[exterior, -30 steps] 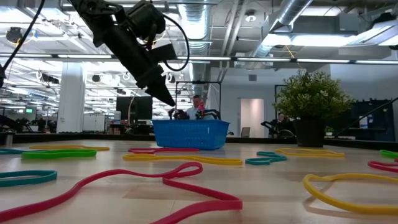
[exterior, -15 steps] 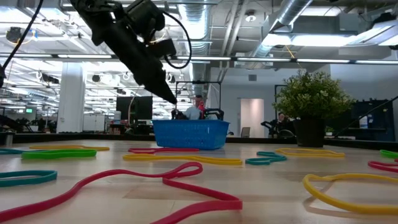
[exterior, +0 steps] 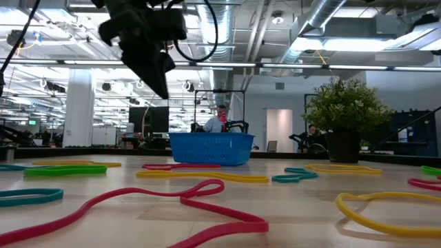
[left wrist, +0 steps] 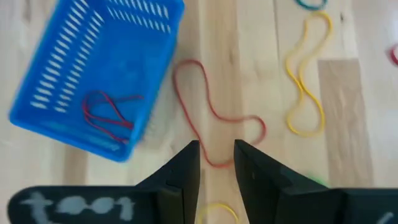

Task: Pick and place items into bin
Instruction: Put the red rubber band into the blue bin

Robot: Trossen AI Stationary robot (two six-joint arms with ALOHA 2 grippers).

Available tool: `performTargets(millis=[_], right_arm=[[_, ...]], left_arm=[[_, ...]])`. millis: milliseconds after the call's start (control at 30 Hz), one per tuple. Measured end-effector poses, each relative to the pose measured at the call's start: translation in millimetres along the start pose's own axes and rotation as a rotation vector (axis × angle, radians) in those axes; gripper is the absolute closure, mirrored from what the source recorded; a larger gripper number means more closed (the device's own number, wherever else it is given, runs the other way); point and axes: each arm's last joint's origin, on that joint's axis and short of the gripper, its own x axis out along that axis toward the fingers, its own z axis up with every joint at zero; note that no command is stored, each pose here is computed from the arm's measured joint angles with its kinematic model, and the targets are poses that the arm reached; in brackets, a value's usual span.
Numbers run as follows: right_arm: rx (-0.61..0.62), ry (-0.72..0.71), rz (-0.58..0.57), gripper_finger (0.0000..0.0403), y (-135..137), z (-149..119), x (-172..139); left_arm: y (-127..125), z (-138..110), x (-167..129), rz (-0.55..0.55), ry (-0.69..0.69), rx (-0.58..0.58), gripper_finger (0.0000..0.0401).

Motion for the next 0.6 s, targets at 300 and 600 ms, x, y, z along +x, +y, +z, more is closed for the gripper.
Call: performTargets(millis=[300,600], right_arm=[[0.001,0.073,0.007,0.0403,1,-7,0],[0.033,0.106,0.012,0.0403,1,-10,8]], left_arm=[[-23,-2,0,-0.038,0.017,0.084,0.0310],[-30,4,0,-0.028,-0.047,0.116,0.0245]])
